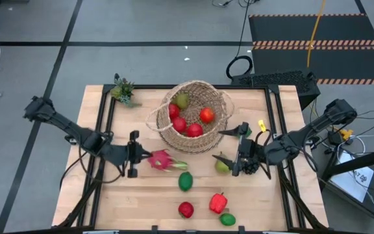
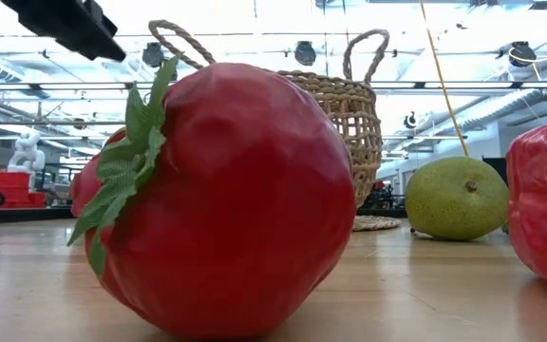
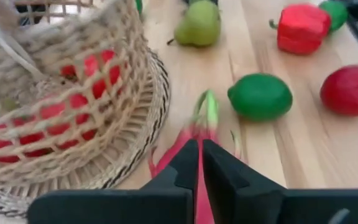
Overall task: Build produce basket
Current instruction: Put the dragon fruit into the basket
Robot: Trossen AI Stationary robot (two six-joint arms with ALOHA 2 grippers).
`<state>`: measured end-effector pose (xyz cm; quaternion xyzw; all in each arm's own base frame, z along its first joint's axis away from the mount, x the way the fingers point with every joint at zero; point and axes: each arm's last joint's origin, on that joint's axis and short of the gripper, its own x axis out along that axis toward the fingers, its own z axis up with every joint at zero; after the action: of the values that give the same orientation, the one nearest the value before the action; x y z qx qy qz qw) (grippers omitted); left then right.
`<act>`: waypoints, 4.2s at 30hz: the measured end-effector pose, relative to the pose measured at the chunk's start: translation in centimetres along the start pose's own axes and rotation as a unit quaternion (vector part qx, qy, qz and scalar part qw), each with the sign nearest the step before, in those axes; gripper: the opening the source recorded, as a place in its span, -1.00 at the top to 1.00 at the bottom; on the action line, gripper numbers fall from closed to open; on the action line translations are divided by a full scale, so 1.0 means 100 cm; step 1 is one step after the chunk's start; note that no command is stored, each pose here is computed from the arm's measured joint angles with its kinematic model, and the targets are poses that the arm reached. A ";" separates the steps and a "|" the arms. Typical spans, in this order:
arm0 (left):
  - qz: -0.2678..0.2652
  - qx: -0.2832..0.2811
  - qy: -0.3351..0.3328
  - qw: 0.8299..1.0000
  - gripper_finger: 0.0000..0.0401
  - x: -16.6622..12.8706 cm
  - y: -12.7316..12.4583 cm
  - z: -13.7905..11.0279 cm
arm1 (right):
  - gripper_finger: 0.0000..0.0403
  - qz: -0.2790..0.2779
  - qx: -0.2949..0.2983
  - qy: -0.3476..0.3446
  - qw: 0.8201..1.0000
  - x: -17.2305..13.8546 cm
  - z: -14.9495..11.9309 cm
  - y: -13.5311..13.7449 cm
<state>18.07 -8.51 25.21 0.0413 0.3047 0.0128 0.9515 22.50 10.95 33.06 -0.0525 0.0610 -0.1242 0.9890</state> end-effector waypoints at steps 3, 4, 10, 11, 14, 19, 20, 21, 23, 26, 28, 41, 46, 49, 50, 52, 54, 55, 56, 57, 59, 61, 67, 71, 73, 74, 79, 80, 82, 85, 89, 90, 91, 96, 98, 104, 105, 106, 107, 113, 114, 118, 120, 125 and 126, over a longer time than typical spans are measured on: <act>0.013 0.005 0.005 1.000 0.78 0.009 -0.012 -0.003 | -0.99 0.004 0.003 0.003 1.000 0.006 -0.004 0.007; 0.018 0.006 0.011 1.000 0.73 0.012 -0.015 -0.005 | -0.99 0.015 0.000 0.007 1.000 0.010 -0.004 0.010; 0.018 0.026 0.008 0.999 0.44 0.031 -0.038 -0.010 | -0.99 0.090 -0.059 0.023 0.994 0.040 0.000 0.049; 0.016 0.034 0.010 0.999 0.41 0.034 -0.041 -0.011 | -0.99 0.092 -0.077 0.024 0.992 0.046 0.002 0.057; 0.018 0.056 0.022 0.998 0.33 0.041 -0.048 -0.016 | -0.99 0.098 -0.122 0.030 0.987 0.066 0.006 0.077; 0.035 0.085 0.054 0.994 0.27 0.050 -0.054 -0.027 | -0.99 0.106 -0.171 0.052 0.978 0.089 0.004 0.099; 0.044 0.089 0.056 0.994 0.26 0.052 -0.054 -0.029 | -0.99 0.107 -0.180 0.055 0.976 0.091 0.003 0.101; 0.050 0.090 0.058 0.993 0.26 0.054 -0.053 -0.029 | -0.99 0.107 -0.189 0.059 0.974 0.092 0.001 0.102; 0.061 0.093 0.067 0.992 0.25 0.058 -0.051 -0.031 | -0.99 0.107 -0.193 0.057 0.974 0.093 0.000 0.104; 0.075 0.089 0.072 0.991 0.25 0.064 -0.047 -0.031 | -0.99 0.105 -0.194 0.060 0.974 0.094 0.000 0.102; 0.079 0.088 0.078 0.990 0.25 0.067 -0.045 -0.032 | -0.99 0.103 -0.192 0.059 0.974 0.094 0.001 0.101; 0.077 0.127 0.092 0.985 0.90 0.071 -0.042 -0.033 | -0.99 0.103 -0.194 0.059 0.974 0.093 0.001 0.101; 0.079 0.133 0.075 0.985 0.89 0.066 -0.041 -0.027 | -0.99 0.104 -0.203 0.058 0.972 0.093 0.001 0.101; 0.074 0.135 0.050 0.987 0.89 0.057 -0.039 -0.014 | -0.99 0.104 -0.204 0.058 0.972 0.093 0.001 0.101; 0.072 0.136 0.039 0.987 0.92 0.052 -0.038 -0.009 | -0.99 0.103 -0.204 0.058 0.972 0.093 0.001 0.100; 0.066 0.135 0.011 0.988 0.96 0.042 -0.036 0.005 | -0.99 0.102 -0.203 0.059 0.972 0.094 0.001 0.100; 0.065 0.138 -0.014 0.988 0.96 0.030 -0.033 0.017 | -0.99 0.100 -0.202 0.059 0.972 0.095 0.001 0.099; 0.070 0.135 -0.027 0.988 0.95 0.024 -0.030 0.024 | -0.99 0.099 -0.202 0.059 0.973 0.095 0.001 0.098; 0.077 0.131 -0.038 0.988 0.94 0.018 -0.027 0.030 | -0.99 0.099 -0.202 0.059 0.973 0.096 0.002 0.098; 0.083 0.127 -0.048 0.987 0.94 0.012 -0.024 0.036 | -0.99 0.097 -0.202 0.059 0.973 0.096 0.002 0.098; 0.091 0.114 -0.069 0.987 0.96 -0.002 -0.017 0.048 | -0.99 0.097 -0.202 0.059 0.973 0.096 0.002 0.098; 0.095 0.102 -0.089 0.986 0.97 -0.014 -0.011 0.059 | -0.99 0.096 -0.202 0.059 0.973 0.096 0.002 0.098; 0.106 0.084 -0.125 0.983 0.93 -0.041 0.005 0.083 | -0.99 0.015 -0.233 0.050 0.971 0.093 0.006 0.097; 0.111 0.093 -0.142 0.979 0.97 -0.058 0.010 0.103 | -0.99 -0.001 -0.222 0.027 0.975 0.092 0.012 0.099; 0.112 0.096 -0.153 0.977 0.97 -0.063 0.011 0.111 | -0.99 -0.004 -0.202 0.016 0.979 0.092 0.015 0.099; 0.112 0.097 -0.154 0.977 0.96 -0.063 0.010 0.113 | -0.99 -0.007 -0.186 0.012 0.982 0.093 0.016 0.098; 0.134 0.095 -0.151 0.975 0.92 -0.061 0.010 0.114 | -0.97 -0.017 -0.146 0.008 0.989 0.099 0.017 0.091; 0.137 0.094 -0.150 0.975 0.93 -0.061 0.010 0.114 | -0.95 -0.016 -0.152 0.012 0.988 0.099 0.016 0.091; 0.136 0.090 -0.149 0.975 0.96 -0.060 0.010 0.113 | -0.91 -0.017 -0.156 0.017 0.988 0.101 0.014 0.091; 0.138 0.088 -0.148 0.975 0.97 -0.058 0.010 0.113 | -0.83 -0.016 -0.141 0.020 0.990 0.102 0.013 0.091; 0.145 0.085 -0.149 0.974 0.91 -0.059 0.011 0.113 | -0.73 -0.003 -0.092 0.023 0.995 0.109 0.012 0.084; 0.147 0.085 -0.149 0.974 0.90 -0.059 0.011 0.113 | -0.70 0.003 -0.079 0.023 0.997 0.111 0.012 0.082; 0.148 0.084 -0.149 0.974 0.89 -0.059 0.011 0.113 | -0.68 0.010 -0.065 0.025 0.998 0.114 0.011 0.080; 0.149 0.084 -0.148 0.974 0.93 -0.059 0.011 0.113 | -0.60 0.034 0.026 0.034 0.999 0.126 0.010 0.066; 0.150 0.085 -0.147 0.974 0.96 -0.058 0.011 0.112 | -0.58 0.027 0.052 0.036 0.998 0.129 0.009 0.062; 0.150 0.087 -0.146 0.974 0.91 -0.058 0.011 0.112 | -0.52 0.052 0.090 0.065 0.992 0.137 0.004 0.053; 0.150 0.087 -0.146 0.974 0.89 -0.058 0.011 0.112 | -0.52 0.064 0.100 0.071 0.990 0.138 0.003 0.051; 0.150 0.087 -0.146 0.974 0.89 -0.058 0.011 0.112 | -0.51 0.077 0.110 0.074 0.988 0.139 0.003 0.050; 0.150 0.087 -0.146 0.974 0.89 -0.058 0.011 0.112 | -0.50 0.087 0.117 0.077 0.986 0.141 0.003 0.048; 0.150 0.088 -0.146 0.974 0.96 -0.058 0.011 0.112 | -0.50 0.088 0.118 0.089 0.985 0.143 0.000 0.045; 0.150 0.088 -0.146 0.974 0.97 -0.058 0.011 0.112 | -0.50 0.086 0.118 0.092 0.985 0.143 -0.001 0.044; 0.150 0.085 -0.150 0.974 0.93 -0.059 0.011 0.113 | -0.50 0.077 0.122 0.108 0.984 0.145 -0.004 0.040; 0.150 0.085 -0.150 0.974 0.89 -0.059 0.011 0.113 | -0.50 0.076 0.122 0.109 0.984 0.145 -0.004 0.039; 0.150 0.085 -0.150 0.974 0.91 -0.059 0.011 0.113 | -0.42 0.076 0.122 0.106 0.984 0.146 -0.004 0.039; 0.150 0.087 -0.150 0.973 0.93 -0.059 0.011 0.113 | -0.38 0.077 0.121 0.106 0.984 0.146 -0.004 0.039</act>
<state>19.87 -8.49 37.87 0.1708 0.1490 0.1224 0.9663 37.39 10.97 30.66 0.0857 0.1537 -0.0593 0.9826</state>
